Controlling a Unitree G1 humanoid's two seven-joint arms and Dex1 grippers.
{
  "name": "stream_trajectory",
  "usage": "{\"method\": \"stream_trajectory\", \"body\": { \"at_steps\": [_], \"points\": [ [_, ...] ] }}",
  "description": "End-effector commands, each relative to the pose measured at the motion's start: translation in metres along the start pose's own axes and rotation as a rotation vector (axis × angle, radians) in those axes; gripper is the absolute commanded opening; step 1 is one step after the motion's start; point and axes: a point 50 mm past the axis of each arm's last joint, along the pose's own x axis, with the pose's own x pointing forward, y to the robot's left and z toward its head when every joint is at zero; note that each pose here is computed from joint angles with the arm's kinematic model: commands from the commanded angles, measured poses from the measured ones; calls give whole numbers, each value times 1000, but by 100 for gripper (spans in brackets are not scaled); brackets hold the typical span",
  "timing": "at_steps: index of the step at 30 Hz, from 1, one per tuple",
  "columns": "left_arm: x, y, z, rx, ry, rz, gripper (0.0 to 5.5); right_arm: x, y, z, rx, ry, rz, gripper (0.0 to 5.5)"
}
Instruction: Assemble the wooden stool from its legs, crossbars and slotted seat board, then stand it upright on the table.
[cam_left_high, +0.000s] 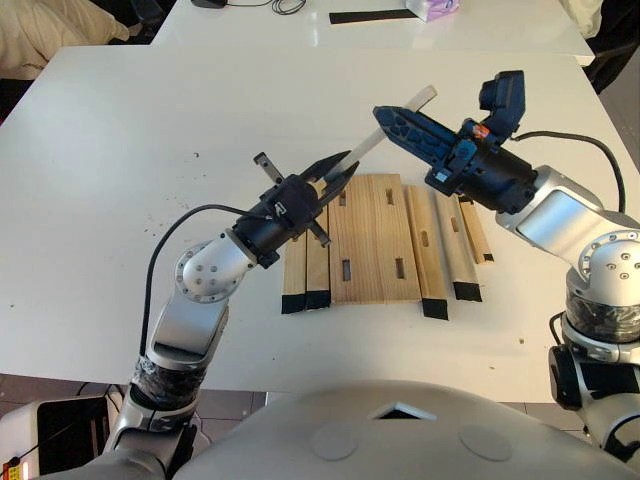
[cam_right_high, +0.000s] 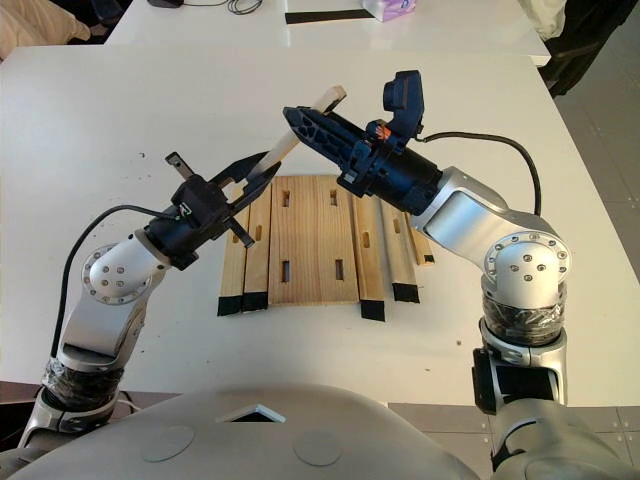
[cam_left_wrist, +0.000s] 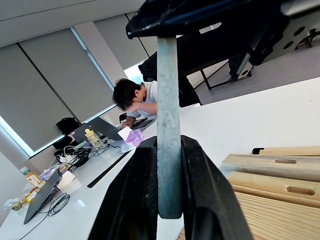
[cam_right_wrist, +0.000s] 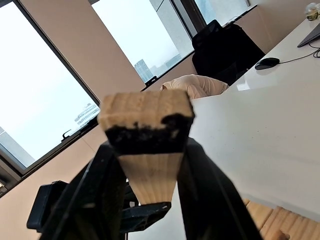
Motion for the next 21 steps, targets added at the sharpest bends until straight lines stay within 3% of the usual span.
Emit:
{"method": "stream_trajectory", "body": {
  "at_steps": [1, 9, 10, 13, 18, 21],
  "points": [
    [0, 15, -3, 8, 21, 48, 42, -3, -1, -3, -47, 84, 18, 132],
    [0, 14, -11, 6, 73, 45, 42, -3, -2, 1, -80, 84, 32, 131],
    [-1, 12, -16, -11, 102, 24, 80, -2, -2, 2, -85, 75, 33, 131],
    [-7, 4, -30, -52, 199, -14, 126, 0, -5, 15, -130, 3, -6, 131],
    [-14, 3, -42, -133, 273, 5, 184, -16, -24, 64, -534, -90, -219, 131],
    [-22, 9, -50, -156, 309, 66, 184, -41, -31, 80, -851, 15, -265, 131]
  ]
}}
